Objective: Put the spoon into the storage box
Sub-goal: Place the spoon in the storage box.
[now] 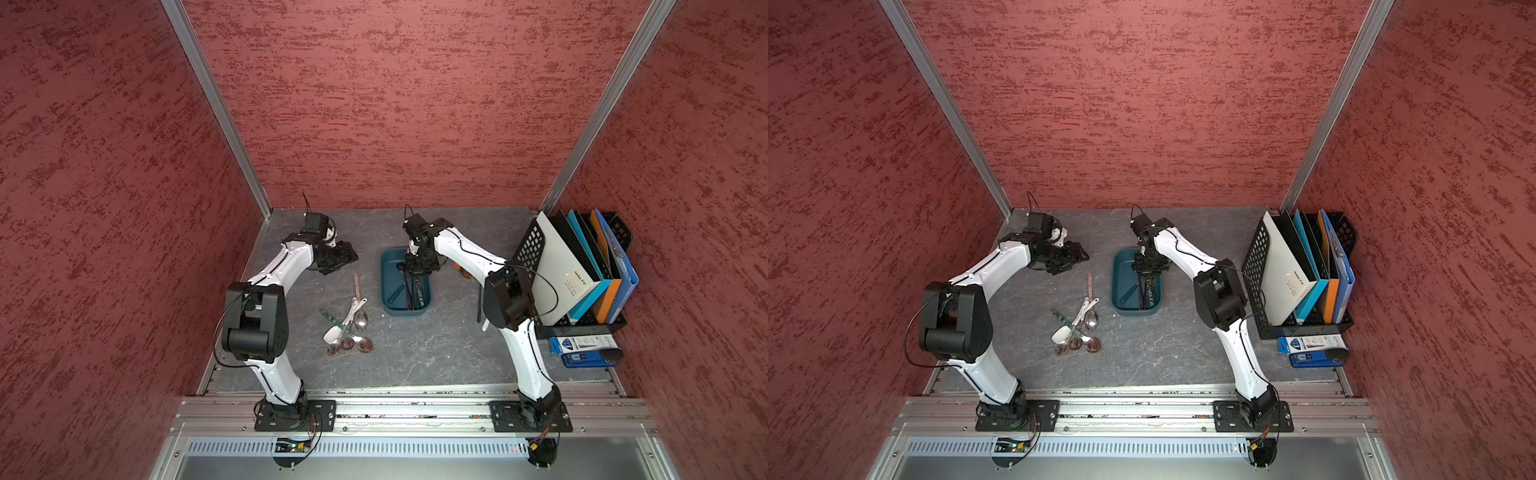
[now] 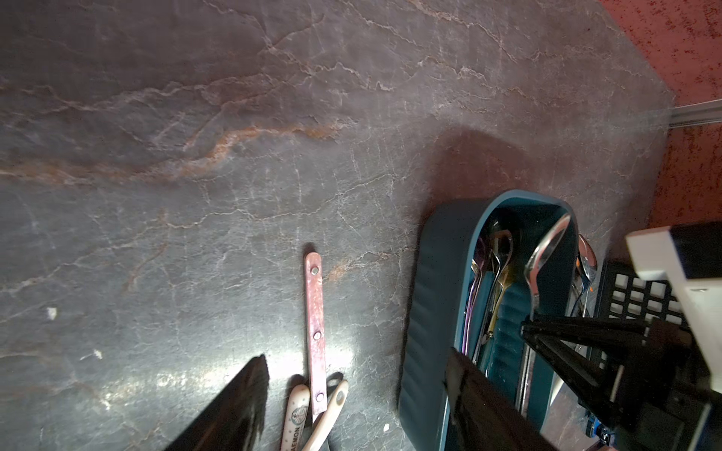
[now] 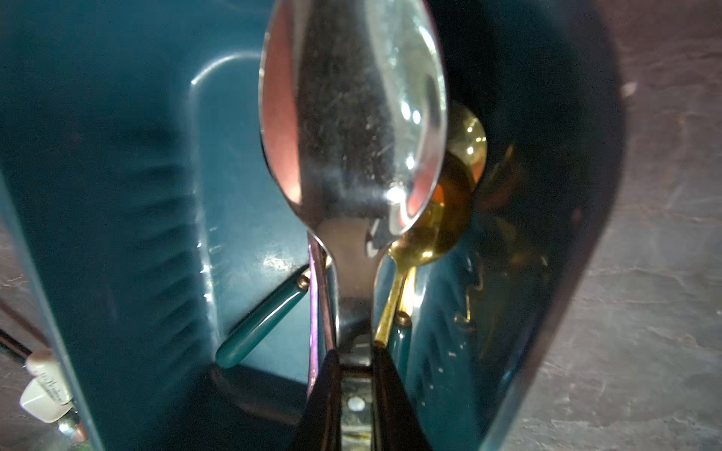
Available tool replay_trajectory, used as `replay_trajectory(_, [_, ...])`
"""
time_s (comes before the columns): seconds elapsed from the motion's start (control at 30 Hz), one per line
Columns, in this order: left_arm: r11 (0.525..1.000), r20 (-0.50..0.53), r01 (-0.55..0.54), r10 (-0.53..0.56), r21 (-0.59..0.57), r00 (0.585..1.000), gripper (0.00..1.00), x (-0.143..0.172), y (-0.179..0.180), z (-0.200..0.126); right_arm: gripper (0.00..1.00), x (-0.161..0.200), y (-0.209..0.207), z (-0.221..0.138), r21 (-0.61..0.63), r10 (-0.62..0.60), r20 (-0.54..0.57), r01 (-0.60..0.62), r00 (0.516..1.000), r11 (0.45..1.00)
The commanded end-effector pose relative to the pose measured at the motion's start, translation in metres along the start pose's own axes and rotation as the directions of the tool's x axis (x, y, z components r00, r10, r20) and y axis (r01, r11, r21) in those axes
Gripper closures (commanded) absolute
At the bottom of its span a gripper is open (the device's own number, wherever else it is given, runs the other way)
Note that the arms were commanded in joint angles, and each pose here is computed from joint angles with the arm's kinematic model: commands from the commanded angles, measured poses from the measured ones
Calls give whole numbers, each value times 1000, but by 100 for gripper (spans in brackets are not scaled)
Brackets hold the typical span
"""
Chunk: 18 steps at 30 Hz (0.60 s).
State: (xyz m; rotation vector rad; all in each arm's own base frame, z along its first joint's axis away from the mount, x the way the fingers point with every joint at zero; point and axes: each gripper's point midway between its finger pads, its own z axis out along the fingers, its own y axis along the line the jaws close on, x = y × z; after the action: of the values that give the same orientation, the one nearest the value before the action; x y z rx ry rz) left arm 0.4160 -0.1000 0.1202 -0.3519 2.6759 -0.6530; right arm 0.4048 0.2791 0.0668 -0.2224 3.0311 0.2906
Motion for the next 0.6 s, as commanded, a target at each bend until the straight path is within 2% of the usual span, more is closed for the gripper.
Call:
replay_trajectory(0.0, [1000,17,-23,23,7,1000,25,-2,-1,-9,96,-3,-1,7,8,9,-2,-9,1000,1000])
replay_trajectory(0.2, [999,13,-36,36,3,999,25,-2,-5,-9,95,-6,-4,19,26,22,-11,-22,1000,999])
replay_trajectory(0.33, [995,7,-97,97,-40,995,25,-1,-11,-9,93,-5,-7,23,40,30,-24,-29,999,999])
replay_trajectory(0.43, [988,5,-140,141,-61,990,25,-2,-18,-9,88,-4,-8,23,47,33,-24,-31,999,998])
replay_trajectory(0.57, [984,6,-164,165,-65,986,25,-2,-24,-8,76,-6,-9,14,57,23,-4,-22,1000,998])
